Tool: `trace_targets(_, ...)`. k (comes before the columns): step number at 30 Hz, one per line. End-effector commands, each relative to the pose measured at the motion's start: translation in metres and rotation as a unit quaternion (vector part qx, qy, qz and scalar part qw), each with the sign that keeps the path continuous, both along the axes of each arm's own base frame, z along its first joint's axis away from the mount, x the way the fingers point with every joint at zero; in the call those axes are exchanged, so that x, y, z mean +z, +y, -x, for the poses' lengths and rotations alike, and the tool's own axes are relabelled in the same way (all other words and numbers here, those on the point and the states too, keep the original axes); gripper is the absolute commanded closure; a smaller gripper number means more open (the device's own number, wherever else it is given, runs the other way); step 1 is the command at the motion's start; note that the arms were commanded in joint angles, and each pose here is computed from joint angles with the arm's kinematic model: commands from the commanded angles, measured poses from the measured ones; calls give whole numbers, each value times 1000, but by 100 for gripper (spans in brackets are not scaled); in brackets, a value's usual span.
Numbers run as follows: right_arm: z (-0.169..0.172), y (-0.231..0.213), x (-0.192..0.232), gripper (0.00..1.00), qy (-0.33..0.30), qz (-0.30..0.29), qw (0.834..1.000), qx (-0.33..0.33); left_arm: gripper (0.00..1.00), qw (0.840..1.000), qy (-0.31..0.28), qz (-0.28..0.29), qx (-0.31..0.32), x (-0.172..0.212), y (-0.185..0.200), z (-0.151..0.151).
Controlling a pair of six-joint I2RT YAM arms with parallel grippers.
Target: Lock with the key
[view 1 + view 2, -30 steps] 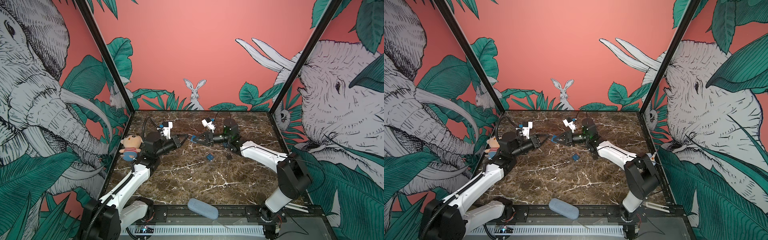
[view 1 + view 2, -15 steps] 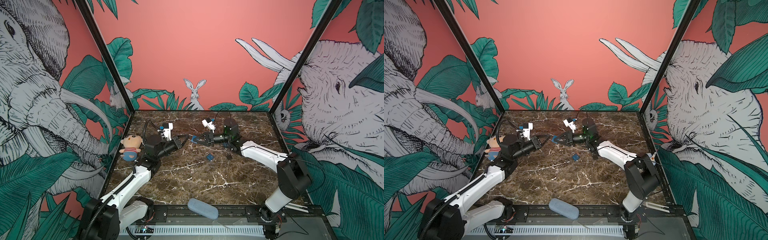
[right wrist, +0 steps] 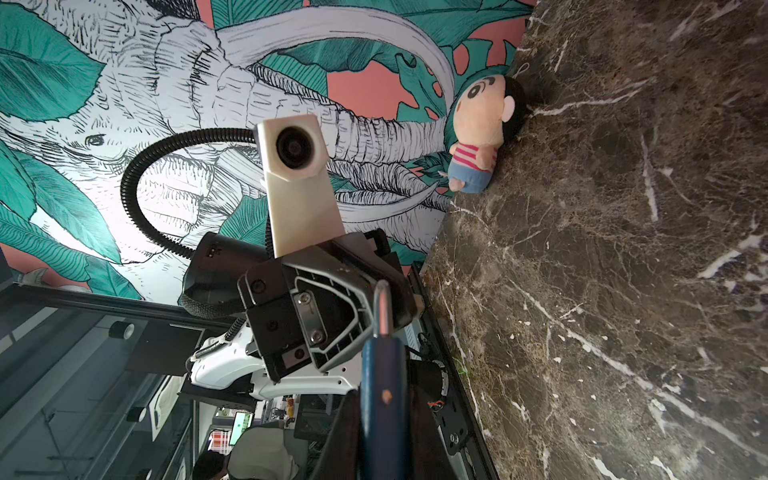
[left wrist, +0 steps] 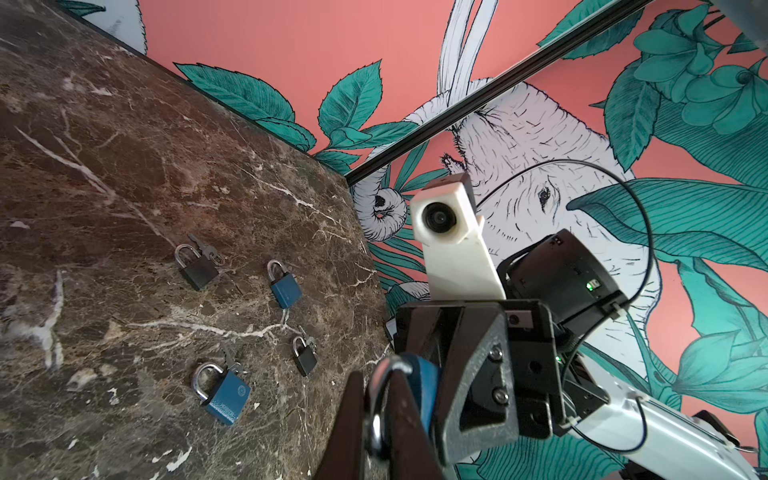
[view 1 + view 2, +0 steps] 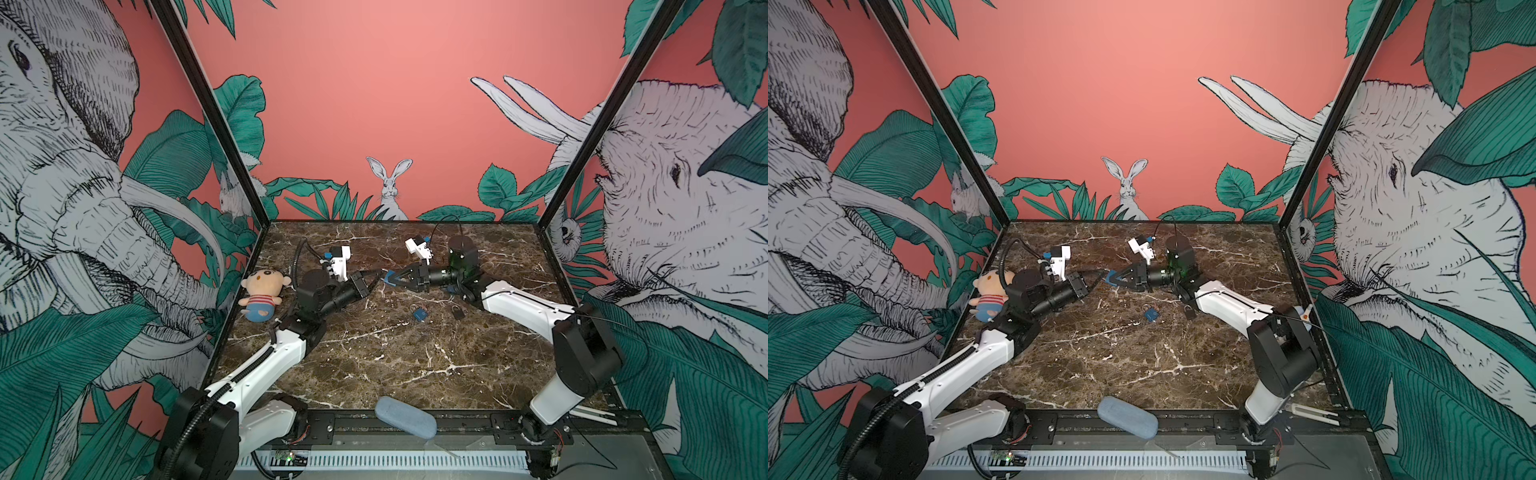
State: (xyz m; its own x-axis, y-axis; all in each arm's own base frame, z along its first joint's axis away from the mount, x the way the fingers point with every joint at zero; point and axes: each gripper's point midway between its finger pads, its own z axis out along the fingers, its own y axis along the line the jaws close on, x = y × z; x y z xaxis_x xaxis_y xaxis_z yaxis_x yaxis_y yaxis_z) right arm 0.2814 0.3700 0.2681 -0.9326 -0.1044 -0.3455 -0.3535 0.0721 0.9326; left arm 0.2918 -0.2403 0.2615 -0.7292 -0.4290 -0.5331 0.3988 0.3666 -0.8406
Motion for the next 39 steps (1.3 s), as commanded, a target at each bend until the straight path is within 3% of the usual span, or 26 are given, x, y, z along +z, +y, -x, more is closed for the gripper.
trace_targets(1,16,25,87,100,-148,-108,983,20,100,970,58,-30,-233,-37,-55,94)
trace_targets(15,13,17,32,100,-135,-35,990,-10,100,990,11,-11,-142,7,-41,44)
trace_targets(22,6,12,29,100,-135,-37,990,-28,100,990,-12,14,-142,32,-37,33)
trace_targets(35,-10,-3,32,62,-131,-64,987,-61,100,993,-33,13,-112,53,-18,21)
trace_targets(39,-13,-7,27,60,-126,-60,988,-66,100,994,-38,10,-102,56,-11,19)
